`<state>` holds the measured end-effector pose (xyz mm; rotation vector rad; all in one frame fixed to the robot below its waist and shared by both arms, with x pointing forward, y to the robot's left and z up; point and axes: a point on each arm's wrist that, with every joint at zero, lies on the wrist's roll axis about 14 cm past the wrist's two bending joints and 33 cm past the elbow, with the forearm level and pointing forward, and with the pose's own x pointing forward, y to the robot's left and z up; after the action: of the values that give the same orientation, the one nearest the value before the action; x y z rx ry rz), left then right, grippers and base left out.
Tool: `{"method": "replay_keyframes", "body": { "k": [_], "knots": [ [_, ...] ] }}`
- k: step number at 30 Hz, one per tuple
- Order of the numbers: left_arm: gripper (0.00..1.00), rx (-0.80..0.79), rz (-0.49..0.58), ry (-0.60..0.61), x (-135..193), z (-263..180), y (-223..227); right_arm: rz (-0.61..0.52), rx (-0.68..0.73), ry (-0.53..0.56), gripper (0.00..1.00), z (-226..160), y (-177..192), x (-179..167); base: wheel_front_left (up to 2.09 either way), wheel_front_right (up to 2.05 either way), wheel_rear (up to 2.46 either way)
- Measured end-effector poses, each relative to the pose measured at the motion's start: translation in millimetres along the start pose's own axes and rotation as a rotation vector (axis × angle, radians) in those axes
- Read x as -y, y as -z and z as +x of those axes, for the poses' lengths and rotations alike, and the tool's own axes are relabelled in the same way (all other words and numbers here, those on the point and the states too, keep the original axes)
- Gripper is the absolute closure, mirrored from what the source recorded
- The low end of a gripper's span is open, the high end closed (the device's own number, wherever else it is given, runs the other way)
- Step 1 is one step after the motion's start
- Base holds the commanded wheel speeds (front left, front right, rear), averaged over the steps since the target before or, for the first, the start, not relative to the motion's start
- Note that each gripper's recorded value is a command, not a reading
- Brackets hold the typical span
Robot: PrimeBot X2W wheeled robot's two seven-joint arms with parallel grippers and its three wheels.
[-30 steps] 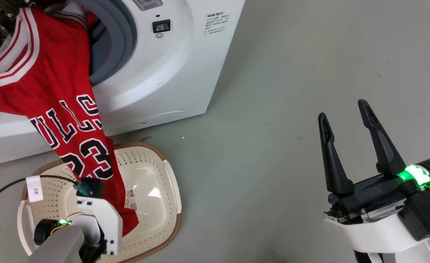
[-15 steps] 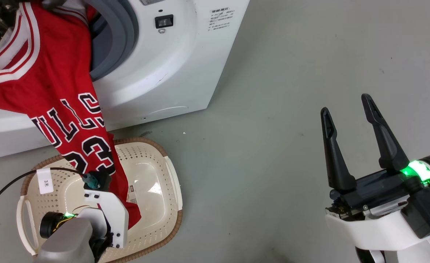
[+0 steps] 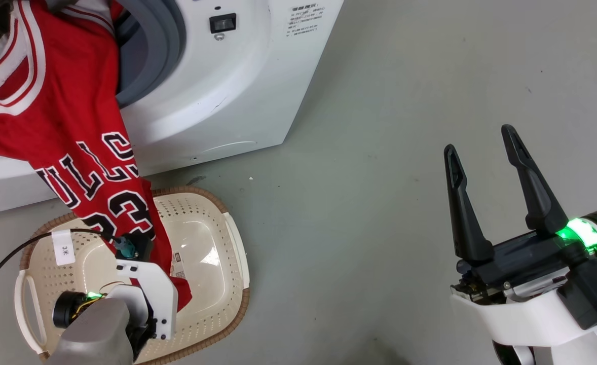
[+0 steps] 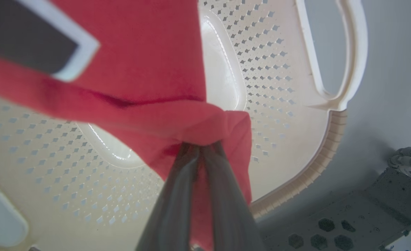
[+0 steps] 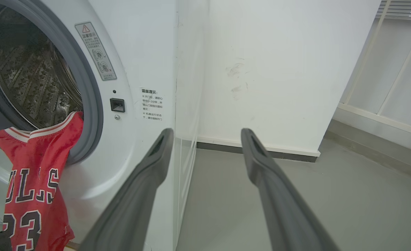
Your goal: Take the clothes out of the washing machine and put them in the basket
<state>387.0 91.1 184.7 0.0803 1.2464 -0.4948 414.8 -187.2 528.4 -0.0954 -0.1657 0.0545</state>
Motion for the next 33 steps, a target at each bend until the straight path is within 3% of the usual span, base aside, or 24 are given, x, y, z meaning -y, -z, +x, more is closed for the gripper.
{"method": "replay_keyframes", "body": {
  "k": [1, 10, 17, 27, 33],
  "knots": [
    [0.0, 0.012, 0.004, -0.005, -1.6, -0.3, -2.3, 0.0, 0.001, 0.0, 0.0, -0.1, -0.4, -0.1, 0.0, 0.0, 0.0],
    [0.0, 0.097, 0.018, -0.013, 8.3, -18.6, -10.4, 0.006, 0.032, 0.0, 0.0, -9.4, -15.7, -1.6, 0.0, 0.0, 0.0],
    [0.0, 0.262, 0.015, -0.047, 6.6, -52.2, -23.0, 0.021, 0.076, -0.014, 0.0, -25.4, -36.7, -9.7, 0.0, 0.0, 0.0],
    [0.0, 0.548, 0.078, -0.134, 1.0, -111.6, -72.8, 0.031, 0.126, -0.021, 0.0, -55.2, -60.6, -16.9, 0.0, 0.0, 0.0],
    [0.0, 0.775, 0.147, -0.192, 2.2, -162.8, -130.8, 0.035, 0.151, -0.026, 0.0, -65.8, -70.3, -20.0, 0.0, 0.0, 0.0]
  ]
}}
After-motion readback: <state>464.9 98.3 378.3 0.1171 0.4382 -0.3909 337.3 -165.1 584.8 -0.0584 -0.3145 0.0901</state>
